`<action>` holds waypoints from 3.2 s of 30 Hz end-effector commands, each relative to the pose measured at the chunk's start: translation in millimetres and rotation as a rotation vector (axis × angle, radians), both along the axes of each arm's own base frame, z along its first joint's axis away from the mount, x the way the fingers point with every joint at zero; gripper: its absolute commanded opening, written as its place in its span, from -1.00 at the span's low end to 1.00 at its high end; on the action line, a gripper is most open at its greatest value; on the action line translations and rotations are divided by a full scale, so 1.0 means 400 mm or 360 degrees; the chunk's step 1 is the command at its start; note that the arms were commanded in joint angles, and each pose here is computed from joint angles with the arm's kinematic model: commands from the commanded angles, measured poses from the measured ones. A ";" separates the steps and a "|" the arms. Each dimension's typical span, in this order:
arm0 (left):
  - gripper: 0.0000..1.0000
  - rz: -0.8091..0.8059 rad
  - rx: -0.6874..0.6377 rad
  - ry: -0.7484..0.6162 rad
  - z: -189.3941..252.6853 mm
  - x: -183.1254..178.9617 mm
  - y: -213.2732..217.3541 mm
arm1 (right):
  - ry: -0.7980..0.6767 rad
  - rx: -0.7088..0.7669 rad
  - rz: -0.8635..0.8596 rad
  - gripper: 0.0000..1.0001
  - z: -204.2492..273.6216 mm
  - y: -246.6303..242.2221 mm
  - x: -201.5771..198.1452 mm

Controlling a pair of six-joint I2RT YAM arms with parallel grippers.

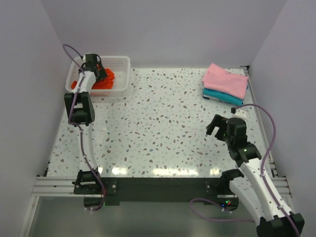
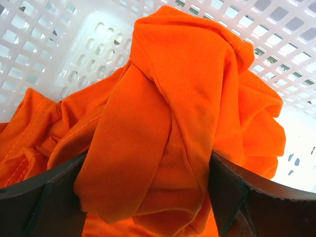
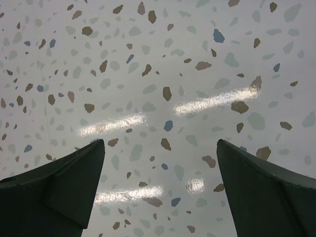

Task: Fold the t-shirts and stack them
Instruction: Grab the tshirt from the pile, then move the tshirt to the center of the board

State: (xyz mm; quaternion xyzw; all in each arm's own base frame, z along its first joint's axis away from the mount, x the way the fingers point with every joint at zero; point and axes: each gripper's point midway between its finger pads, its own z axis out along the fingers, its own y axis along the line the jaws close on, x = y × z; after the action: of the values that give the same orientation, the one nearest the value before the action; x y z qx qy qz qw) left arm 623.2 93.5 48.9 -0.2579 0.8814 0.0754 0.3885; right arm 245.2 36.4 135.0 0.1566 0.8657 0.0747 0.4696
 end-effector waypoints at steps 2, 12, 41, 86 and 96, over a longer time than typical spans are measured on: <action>0.50 -0.0042 -0.0016 0.0040 -0.048 0.002 0.017 | -0.0047 -0.0019 -0.0028 0.98 0.014 -0.009 0.013; -0.51 -0.0053 -0.0059 -0.0185 0.133 0.026 -0.001 | -0.0039 -0.0015 -0.0020 0.98 0.009 -0.006 0.013; -1.00 -0.0414 -0.0243 -0.1180 0.967 -0.170 -0.164 | -0.0052 0.0038 0.0018 0.98 0.001 0.013 0.017; -0.65 -0.0534 -0.0572 -0.0379 0.331 -0.753 -0.692 | -0.0075 0.0078 0.0074 0.98 0.013 0.027 -0.001; 1.00 0.0024 -0.0280 -0.0332 0.288 -0.799 -0.404 | 0.0019 0.0087 0.0132 0.98 -0.011 0.044 -0.001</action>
State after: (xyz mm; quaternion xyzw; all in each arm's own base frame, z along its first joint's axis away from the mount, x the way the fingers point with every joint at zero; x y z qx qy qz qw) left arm 307.6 -97.6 144.4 -0.2561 0.8634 -0.0682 0.4294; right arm 238.6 49.3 118.0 0.1414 0.8790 0.1029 0.4436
